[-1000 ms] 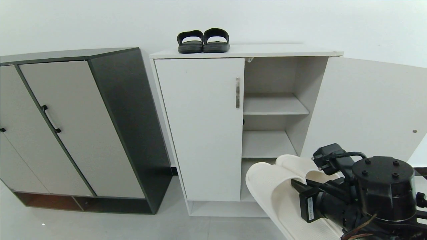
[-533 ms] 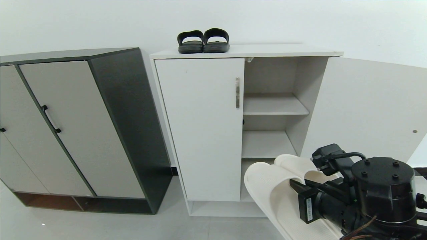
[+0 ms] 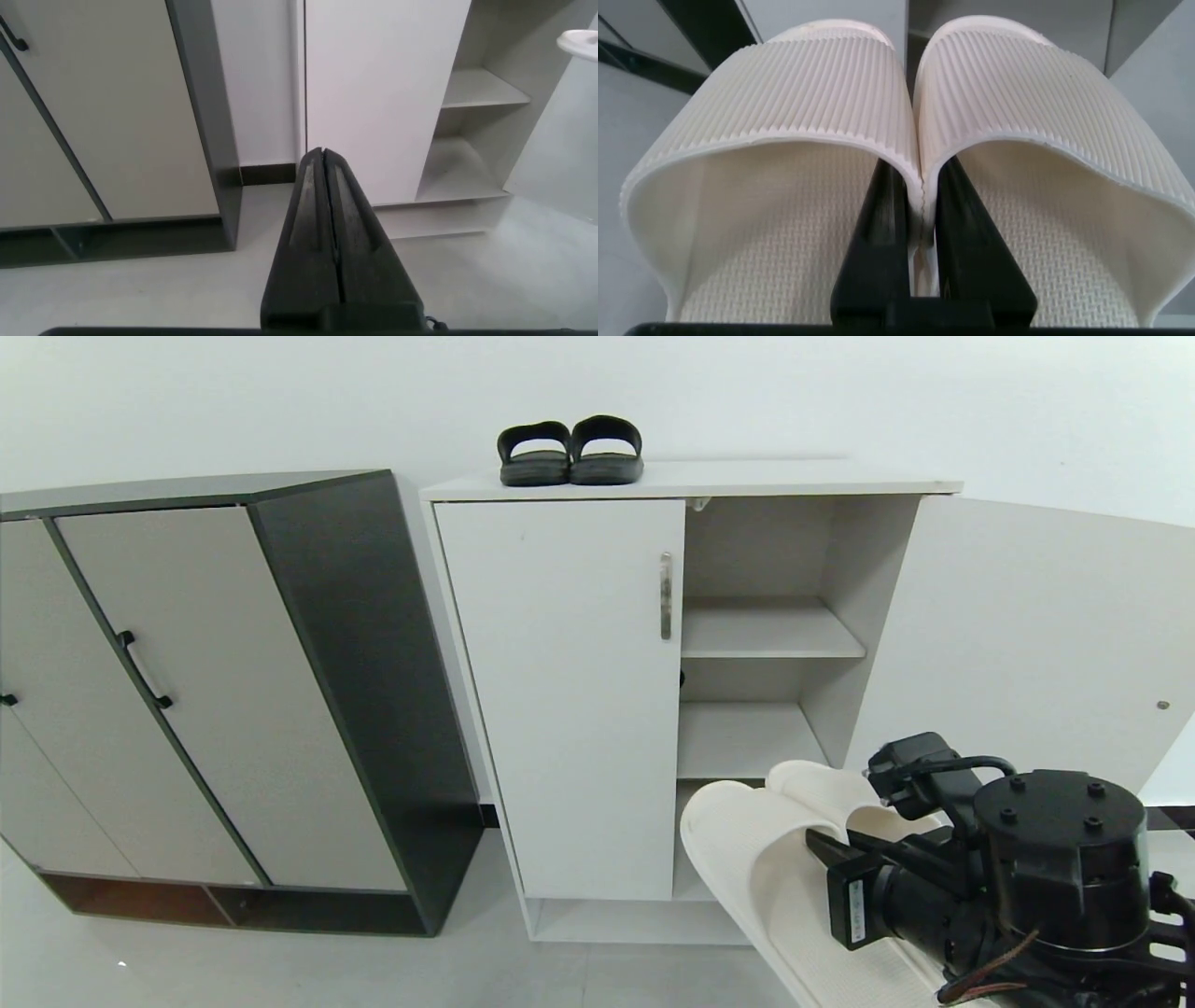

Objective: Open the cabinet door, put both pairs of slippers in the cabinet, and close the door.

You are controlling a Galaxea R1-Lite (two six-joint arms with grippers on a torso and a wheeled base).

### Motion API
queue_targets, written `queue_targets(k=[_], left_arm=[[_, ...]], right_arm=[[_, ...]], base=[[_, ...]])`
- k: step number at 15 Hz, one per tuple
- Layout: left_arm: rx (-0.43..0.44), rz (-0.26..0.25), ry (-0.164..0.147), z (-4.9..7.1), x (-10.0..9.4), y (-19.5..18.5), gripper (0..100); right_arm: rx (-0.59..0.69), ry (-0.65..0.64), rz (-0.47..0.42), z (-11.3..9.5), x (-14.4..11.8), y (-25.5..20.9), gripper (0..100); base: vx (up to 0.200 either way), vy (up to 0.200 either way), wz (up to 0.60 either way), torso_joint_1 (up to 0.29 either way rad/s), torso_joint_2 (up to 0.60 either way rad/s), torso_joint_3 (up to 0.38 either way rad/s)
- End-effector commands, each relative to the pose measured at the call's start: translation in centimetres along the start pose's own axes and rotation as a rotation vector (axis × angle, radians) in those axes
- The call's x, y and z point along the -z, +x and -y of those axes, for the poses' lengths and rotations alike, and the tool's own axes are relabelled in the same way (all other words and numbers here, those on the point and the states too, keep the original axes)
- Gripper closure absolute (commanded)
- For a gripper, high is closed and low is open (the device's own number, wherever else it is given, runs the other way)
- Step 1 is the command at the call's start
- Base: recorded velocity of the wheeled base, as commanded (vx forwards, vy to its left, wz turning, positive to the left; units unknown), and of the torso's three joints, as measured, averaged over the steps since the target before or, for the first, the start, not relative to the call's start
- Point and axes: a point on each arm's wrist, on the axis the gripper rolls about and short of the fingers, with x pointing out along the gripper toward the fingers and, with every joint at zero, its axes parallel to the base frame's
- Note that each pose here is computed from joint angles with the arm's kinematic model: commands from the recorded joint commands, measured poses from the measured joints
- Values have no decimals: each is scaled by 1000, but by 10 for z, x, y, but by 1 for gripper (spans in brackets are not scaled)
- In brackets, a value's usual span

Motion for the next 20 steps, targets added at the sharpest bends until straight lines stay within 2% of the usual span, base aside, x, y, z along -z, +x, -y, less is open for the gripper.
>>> queue_targets(k=[1,6,10,13,20], left_arm=[[0,-2,1,0,0,0,100],[0,-2,-1,0,0,0,100],[0,-4,0,0,0,0,100],[-14,-2,-12,0,0,0,100],[-14,-2,-3,0,0,0,100]], right_arm=[[9,-3,-17,-5,3,10,100],[31,5,0,-14,4,25,100],[129,60,-10,-38,11,69,100],[141,80,-33,-49,21,95,100],[166,70,-58,-54,33,127,100]], base=[[0,-200,0,7,7,2],[0,-200,0,0,2,3],[0,0,0,0,0,0],[0,0,0,0,0,0],[0,0,0,0,0,0]])
